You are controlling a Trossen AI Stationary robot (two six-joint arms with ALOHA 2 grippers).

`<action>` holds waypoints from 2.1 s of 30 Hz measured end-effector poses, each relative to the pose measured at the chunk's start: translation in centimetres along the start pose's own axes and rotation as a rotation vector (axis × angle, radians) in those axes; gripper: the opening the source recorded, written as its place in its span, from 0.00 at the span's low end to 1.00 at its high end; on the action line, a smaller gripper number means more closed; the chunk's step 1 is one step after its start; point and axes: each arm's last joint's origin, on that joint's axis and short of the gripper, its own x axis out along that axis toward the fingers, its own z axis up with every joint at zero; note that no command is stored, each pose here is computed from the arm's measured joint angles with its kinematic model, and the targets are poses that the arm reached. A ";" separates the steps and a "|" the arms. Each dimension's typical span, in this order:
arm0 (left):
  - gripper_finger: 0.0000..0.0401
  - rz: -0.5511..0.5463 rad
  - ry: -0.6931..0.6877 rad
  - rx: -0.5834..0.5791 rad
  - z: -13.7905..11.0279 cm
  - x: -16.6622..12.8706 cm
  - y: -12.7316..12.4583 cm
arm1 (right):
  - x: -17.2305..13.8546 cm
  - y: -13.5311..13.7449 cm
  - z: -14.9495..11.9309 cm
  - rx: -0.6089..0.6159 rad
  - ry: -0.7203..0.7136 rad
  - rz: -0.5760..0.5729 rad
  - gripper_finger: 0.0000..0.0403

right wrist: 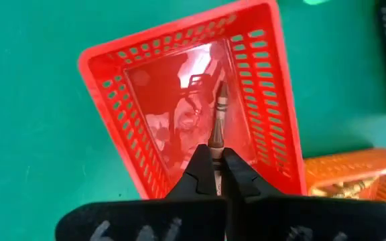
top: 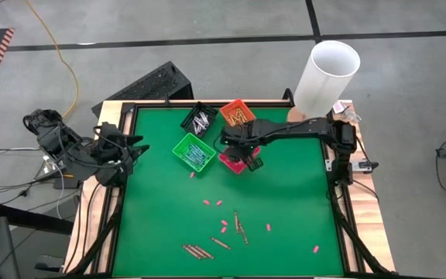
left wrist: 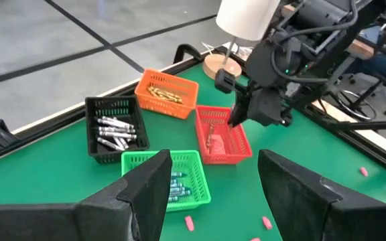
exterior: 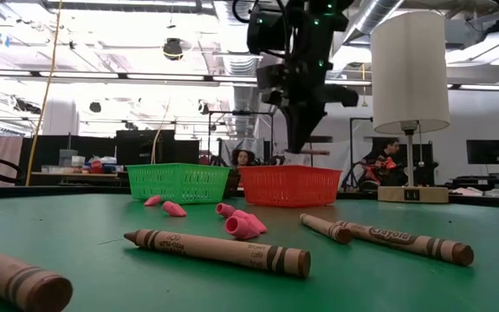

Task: Sort crayons
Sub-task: Put the brown crayon into the bin

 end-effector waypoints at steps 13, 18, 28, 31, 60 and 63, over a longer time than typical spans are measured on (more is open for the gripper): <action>0.53 0.008 0.003 0.009 -0.1 0.0 0.1 | 3.0 1.3 0.2 -0.033 -0.083 0.025 0.00; 0.53 0.012 0.008 0.012 -0.1 0.0 0.2 | 4.0 1.3 0.3 -0.032 -0.074 0.041 0.00; 0.53 0.006 0.020 0.013 -0.2 0.0 0.2 | 6.0 1.4 0.5 -0.034 -0.041 0.064 0.07; 0.53 0.005 0.022 0.013 -0.2 0.0 0.2 | 5.9 1.3 0.6 -0.033 -0.054 0.053 0.11; 0.53 0.008 0.031 0.047 -0.2 0.0 0.3 | -5.2 0.9 4.7 1.077 -0.026 0.265 0.19; 0.53 -0.006 0.054 0.033 -0.3 0.0 0.3 | -5.6 3.1 6.1 1.136 0.000 0.354 0.19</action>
